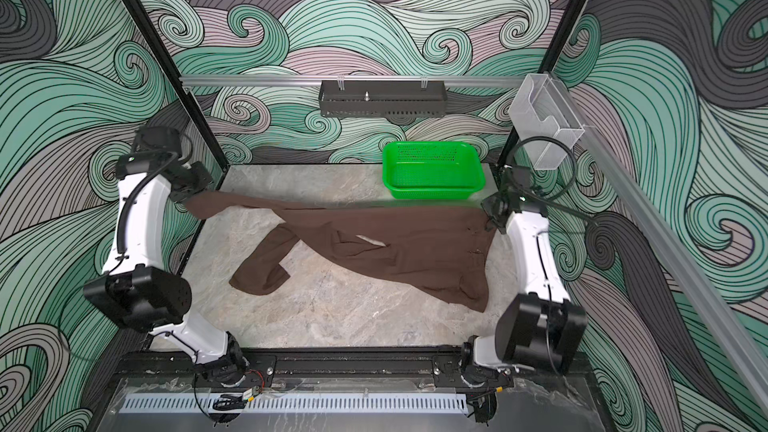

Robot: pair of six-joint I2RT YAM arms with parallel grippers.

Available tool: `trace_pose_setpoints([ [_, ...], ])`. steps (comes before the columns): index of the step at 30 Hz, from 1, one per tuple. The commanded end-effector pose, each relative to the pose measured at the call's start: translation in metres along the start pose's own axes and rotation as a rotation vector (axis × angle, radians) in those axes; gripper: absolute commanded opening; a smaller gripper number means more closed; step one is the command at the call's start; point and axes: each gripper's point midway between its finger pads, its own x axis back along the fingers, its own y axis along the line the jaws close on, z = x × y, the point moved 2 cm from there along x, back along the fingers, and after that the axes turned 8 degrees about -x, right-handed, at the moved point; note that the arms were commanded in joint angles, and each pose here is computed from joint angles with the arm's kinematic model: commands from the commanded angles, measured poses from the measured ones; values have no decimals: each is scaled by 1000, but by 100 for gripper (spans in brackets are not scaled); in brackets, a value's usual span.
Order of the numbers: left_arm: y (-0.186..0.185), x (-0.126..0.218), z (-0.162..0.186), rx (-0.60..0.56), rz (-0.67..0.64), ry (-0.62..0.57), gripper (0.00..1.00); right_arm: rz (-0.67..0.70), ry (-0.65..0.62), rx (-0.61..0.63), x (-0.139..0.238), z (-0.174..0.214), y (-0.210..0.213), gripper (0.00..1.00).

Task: Fold and stack the trousers
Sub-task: 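Pull the trousers apart with both grippers, stretching them across the table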

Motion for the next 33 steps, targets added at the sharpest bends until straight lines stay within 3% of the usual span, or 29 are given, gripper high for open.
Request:
trace_pose_setpoints([
  [1, 28, 18, 5, 41, -74, -14, 0, 119, 11, -39, -8, 0, -46, 0],
  [8, 69, 39, 30, 79, -193, 26, 0, 105, -32, -124, 21, -13, -85, 0],
  [13, 79, 31, 57, 91, -212, 137, 0, 81, -79, -146, 45, -11, -94, 0],
  [23, 51, -63, 94, 94, -85, 490, 0, 115, -67, -160, 37, -10, -100, 0],
  [29, 9, -90, 73, 29, -37, 498, 1, 179, -95, -190, 19, -26, -104, 0],
  [33, -14, -104, 50, 0, -20, 499, 6, 221, -114, -225, 7, -41, -107, 0],
])
